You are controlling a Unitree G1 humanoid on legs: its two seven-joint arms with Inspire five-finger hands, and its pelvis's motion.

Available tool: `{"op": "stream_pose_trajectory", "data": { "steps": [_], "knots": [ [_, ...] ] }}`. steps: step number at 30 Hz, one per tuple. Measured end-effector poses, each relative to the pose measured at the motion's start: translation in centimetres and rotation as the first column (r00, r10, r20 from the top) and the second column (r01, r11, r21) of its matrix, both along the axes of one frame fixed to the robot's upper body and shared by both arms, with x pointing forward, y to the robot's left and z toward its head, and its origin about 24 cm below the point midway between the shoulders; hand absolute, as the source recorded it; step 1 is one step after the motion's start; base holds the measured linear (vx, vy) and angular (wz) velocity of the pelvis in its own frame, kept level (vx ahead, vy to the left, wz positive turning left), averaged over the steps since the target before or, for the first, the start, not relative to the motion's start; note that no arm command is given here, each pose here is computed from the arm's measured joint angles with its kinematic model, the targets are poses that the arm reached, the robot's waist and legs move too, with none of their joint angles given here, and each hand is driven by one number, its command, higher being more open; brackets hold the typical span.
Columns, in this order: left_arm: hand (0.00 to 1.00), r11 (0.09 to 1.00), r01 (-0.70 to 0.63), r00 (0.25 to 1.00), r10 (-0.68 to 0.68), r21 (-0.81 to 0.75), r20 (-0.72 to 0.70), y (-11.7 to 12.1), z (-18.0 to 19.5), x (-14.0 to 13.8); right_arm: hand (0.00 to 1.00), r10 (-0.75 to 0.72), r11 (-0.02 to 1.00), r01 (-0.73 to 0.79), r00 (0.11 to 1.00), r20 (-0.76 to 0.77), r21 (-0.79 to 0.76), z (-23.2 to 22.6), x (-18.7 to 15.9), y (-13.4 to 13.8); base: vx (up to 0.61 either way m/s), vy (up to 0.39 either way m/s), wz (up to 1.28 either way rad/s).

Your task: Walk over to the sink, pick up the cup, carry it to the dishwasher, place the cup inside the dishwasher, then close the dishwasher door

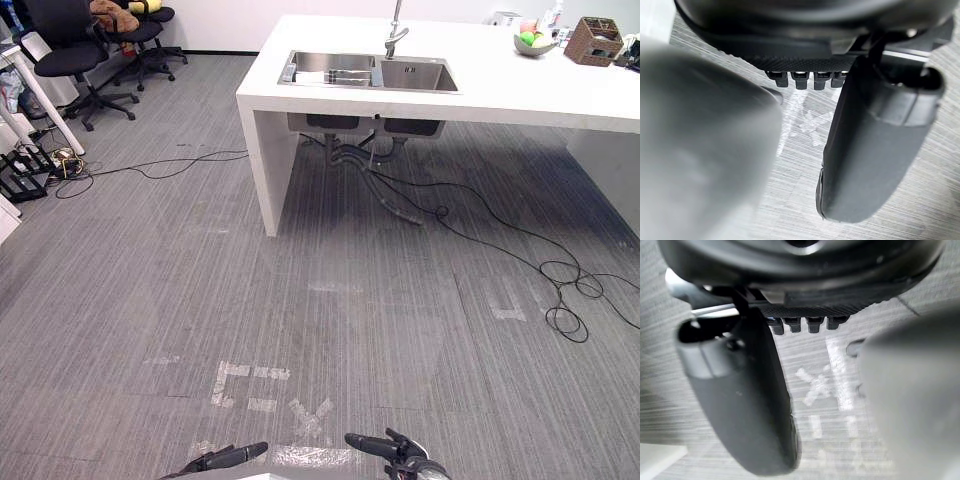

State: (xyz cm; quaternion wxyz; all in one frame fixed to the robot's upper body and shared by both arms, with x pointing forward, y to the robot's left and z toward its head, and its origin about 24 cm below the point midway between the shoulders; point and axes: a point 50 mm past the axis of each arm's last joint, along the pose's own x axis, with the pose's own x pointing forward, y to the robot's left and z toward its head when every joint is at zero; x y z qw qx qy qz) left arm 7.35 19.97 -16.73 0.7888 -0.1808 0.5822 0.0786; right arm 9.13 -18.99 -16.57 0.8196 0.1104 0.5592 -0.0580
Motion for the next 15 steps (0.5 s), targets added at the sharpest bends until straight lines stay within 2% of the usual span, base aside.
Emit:
{"op": "stream_pose_trajectory", "data": {
  "steps": [2,6,15],
  "knots": [
    [1.00,1.000,-0.016,1.000,0.016,0.023,0.010,-0.38,-0.04,0.24,1.00,-0.004,1.000,0.004,1.000,0.006,0.002,0.02,0.04,0.03,-0.02,0.000,0.02],
    [1.00,0.990,-0.128,0.991,0.127,0.059,0.031,-0.60,-0.07,0.44,1.00,-0.092,0.995,0.091,0.995,0.036,0.038,0.09,0.15,0.00,0.00,0.000,0.00],
    [1.00,0.966,-0.224,0.974,0.216,0.132,0.073,-0.43,-0.05,0.08,1.00,-0.147,0.987,0.144,0.988,0.041,0.069,0.11,0.12,0.05,-0.02,-0.008,0.06]
  ]
}}
